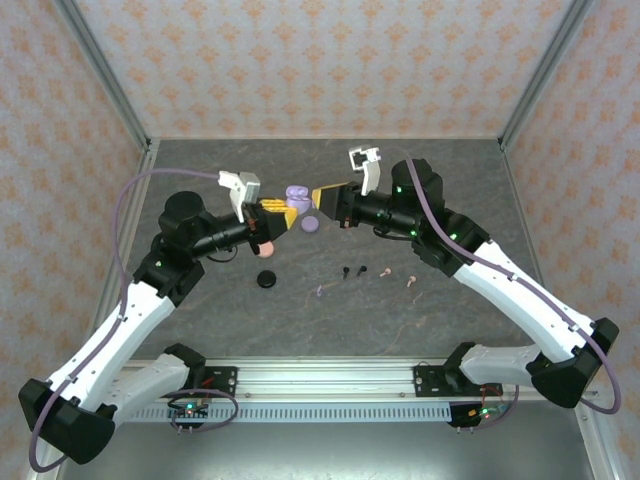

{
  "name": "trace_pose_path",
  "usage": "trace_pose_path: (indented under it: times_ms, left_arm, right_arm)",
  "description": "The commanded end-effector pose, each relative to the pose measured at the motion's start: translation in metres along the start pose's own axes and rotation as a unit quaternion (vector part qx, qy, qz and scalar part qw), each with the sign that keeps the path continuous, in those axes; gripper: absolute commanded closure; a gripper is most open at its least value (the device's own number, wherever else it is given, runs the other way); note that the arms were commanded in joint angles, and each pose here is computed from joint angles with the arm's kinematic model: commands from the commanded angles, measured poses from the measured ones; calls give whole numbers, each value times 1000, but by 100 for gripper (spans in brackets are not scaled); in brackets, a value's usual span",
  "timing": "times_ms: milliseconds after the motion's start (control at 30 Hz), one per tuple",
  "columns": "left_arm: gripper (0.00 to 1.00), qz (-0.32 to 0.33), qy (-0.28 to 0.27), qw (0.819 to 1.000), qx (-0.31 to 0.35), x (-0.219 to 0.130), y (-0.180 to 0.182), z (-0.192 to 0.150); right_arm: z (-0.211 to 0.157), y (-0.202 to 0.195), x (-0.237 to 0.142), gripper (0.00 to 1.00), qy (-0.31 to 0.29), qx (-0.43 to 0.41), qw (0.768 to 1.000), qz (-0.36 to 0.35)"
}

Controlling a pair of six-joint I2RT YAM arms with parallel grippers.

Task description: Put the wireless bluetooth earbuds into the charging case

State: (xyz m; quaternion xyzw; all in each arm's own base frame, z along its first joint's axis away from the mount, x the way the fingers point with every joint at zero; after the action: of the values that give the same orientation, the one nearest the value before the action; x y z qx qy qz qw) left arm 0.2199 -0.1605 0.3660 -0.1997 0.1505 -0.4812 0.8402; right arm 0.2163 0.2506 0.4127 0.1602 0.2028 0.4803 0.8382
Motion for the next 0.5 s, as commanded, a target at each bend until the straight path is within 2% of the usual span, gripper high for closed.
trace_pose_path:
  times_ms: [0,200,467]
  left_arm:
    - [100,-28,-23,999,37,0,-15,15]
    - [100,-33,-19,998,39,1,-17,14]
    - [100,-34,-20,998,40,1,-18,13]
  right_arm:
    - [23,16,-7,81,-57,-14,998,31]
    - [26,15,-2,81,-69,-14,997,32]
    - [12,10,16,81,-38,1,999,36]
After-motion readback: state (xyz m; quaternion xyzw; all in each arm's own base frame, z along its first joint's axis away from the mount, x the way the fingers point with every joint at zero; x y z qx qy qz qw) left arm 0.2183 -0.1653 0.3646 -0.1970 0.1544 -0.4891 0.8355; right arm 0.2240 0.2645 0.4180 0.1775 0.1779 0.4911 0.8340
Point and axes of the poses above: each hand's point on the last joint's axis, 136 mm out from that joint toward the fingers, its own x axis out along the fingers, its own y axis along the line the jaws close on, z = x × y, the point moved 7 cm from there along -x, back along the fingers, and after that the axes turned 7 degrees about -x, right-handed, at the moved point
